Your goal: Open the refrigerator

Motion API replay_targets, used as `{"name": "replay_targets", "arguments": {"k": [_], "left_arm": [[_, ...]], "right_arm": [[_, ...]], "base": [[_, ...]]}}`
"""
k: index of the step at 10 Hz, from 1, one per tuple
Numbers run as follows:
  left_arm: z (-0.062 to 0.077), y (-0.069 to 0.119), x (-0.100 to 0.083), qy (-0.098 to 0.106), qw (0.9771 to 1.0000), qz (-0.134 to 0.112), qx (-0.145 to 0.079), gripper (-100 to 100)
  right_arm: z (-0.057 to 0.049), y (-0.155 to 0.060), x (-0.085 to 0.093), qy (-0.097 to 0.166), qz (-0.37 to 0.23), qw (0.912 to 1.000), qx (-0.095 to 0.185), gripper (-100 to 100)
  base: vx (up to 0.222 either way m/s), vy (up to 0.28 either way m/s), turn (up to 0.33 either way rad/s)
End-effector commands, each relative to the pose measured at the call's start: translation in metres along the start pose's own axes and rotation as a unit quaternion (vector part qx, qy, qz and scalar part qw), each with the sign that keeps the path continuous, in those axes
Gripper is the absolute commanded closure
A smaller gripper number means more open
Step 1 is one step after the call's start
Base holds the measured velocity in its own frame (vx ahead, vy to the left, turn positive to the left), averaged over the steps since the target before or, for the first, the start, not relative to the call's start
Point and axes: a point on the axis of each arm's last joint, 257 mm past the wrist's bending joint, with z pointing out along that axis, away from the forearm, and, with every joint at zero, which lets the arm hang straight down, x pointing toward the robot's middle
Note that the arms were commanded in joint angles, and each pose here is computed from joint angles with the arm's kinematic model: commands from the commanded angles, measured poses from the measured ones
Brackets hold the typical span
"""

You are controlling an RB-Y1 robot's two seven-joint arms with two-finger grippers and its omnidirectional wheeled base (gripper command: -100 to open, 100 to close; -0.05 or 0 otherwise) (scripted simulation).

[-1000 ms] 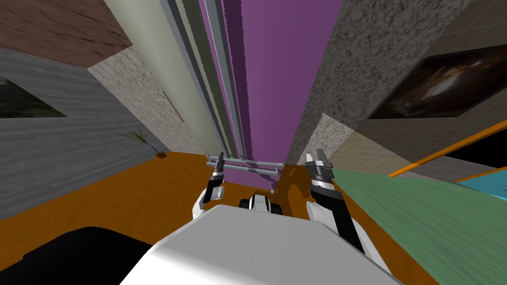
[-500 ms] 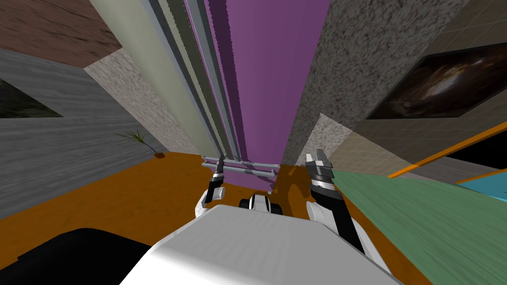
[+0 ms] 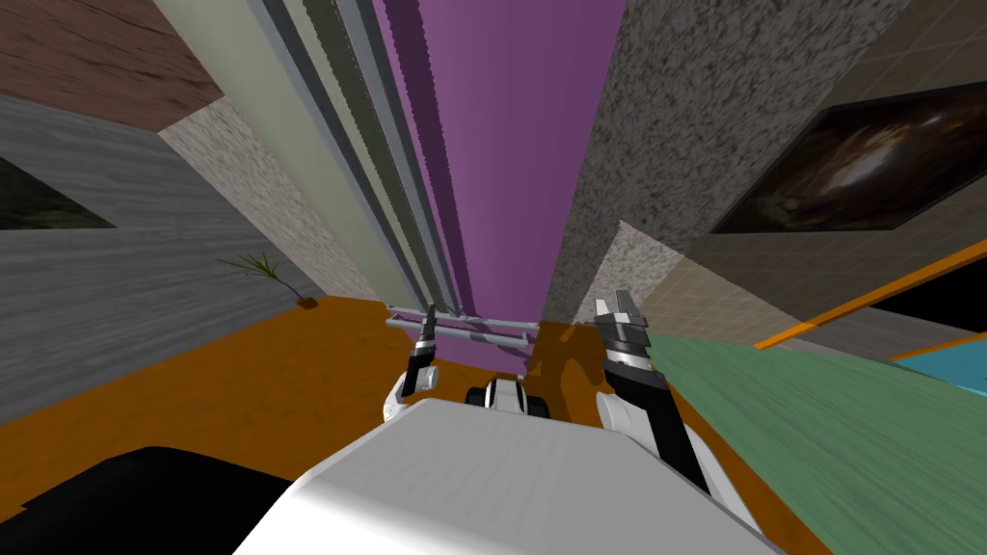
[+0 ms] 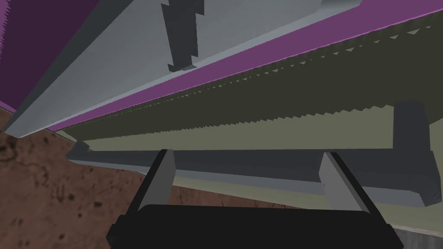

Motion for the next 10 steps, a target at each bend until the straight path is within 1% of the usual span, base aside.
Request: {"name": "replay_targets", "arguments": {"k": [1,3,4,6,7,10], "left_arm": [[-0.008,0.015,0.003,-0.005,0.9998,0.014,-0.013,-100],[-0.013,0.029,0.002,-0.012,0.9992,0.029,-0.023,-100],[-0.016,0.033,0.004,-0.01,0.9991,0.03,-0.028,-100],[-0.021,0.045,0.003,-0.016,0.9982,0.045,-0.036,-100],[-0.024,0.049,0.005,-0.014,0.998,0.045,-0.041,-100],[-0.034,0.067,0.005,-0.019,0.9961,0.064,-0.057,-100]], "right_arm": [[0.0,0.0,0.0,0.0,0.0,1.0,0.0,0],[0.0,0.0,0.0,0.0,0.0,1.0,0.0,0],[0.0,0.0,0.0,0.0,0.0,1.0,0.0,0],[0.0,0.0,0.0,0.0,0.0,1.0,0.0,0],[0.0,0.0,0.0,0.0,0.0,1.0,0.0,0],[0.0,0.0,0.0,0.0,0.0,1.0,0.0,0]], "base": [[0.032,-0.1,0.005],[0.039,-0.106,0.001],[0.032,-0.085,0.019],[0.03,-0.08,0.013],[0.03,-0.072,0.013],[0.025,-0.076,0.014]]}}
